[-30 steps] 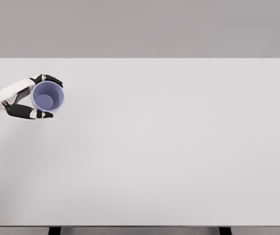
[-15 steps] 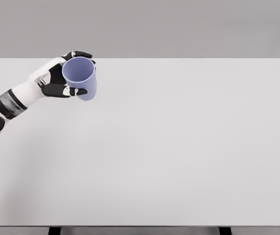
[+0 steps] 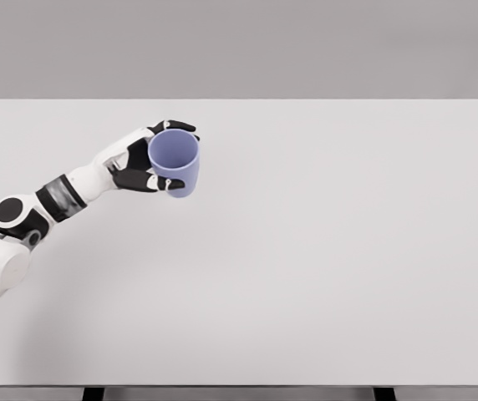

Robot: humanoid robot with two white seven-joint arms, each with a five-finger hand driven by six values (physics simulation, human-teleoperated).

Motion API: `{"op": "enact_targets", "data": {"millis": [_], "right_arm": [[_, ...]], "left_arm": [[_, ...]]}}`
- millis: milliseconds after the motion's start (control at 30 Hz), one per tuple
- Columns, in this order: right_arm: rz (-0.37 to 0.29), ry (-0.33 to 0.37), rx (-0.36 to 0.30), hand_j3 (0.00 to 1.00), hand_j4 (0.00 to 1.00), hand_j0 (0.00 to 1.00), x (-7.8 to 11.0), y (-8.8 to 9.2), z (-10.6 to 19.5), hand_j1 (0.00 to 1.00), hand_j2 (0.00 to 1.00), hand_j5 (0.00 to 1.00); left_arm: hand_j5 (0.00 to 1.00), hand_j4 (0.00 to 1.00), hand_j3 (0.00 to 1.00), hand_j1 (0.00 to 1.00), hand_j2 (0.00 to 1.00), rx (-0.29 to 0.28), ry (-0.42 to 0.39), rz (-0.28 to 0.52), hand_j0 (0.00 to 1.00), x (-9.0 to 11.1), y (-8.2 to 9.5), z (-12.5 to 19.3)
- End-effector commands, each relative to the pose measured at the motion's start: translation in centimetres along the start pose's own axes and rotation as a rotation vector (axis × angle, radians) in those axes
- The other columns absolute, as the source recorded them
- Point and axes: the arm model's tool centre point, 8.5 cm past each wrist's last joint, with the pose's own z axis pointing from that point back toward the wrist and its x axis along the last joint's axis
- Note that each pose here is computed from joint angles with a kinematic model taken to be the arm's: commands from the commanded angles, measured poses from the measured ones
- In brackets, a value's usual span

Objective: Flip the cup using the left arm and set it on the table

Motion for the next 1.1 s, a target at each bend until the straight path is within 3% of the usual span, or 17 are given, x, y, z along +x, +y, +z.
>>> {"op": "enact_targets", "data": {"millis": [0,167,267,1067], "right_arm": [[0.000,0.000,0.001,1.00,1.00,1.00,0.00,0.00,0.00,1.00,1.00,1.00],[0.000,0.000,0.001,1.00,1.00,1.00,0.00,0.00,0.00,1.00,1.00,1.00],[0.000,0.000,-0.001,1.00,1.00,1.00,0.00,-0.01,0.00,1.00,1.00,1.00],[0.000,0.000,0.001,1.00,1.00,1.00,0.00,0.00,0.00,1.00,1.00,1.00]], "left_arm": [[0.64,0.64,0.64,0.64,0.64,0.003,-0.002,0.006,0.64,-0.13,-0.03,-0.10],[0.79,0.79,0.79,0.79,0.79,0.001,0.001,0.013,0.79,-0.57,-0.37,0.11],[1.00,1.00,1.00,1.00,1.00,-0.002,0.003,0.008,1.00,-0.57,-0.41,0.09],[1.00,1.00,1.00,1.00,1.00,0.020,-0.002,0.022,1.00,-0.29,0.26,0.57]]}}
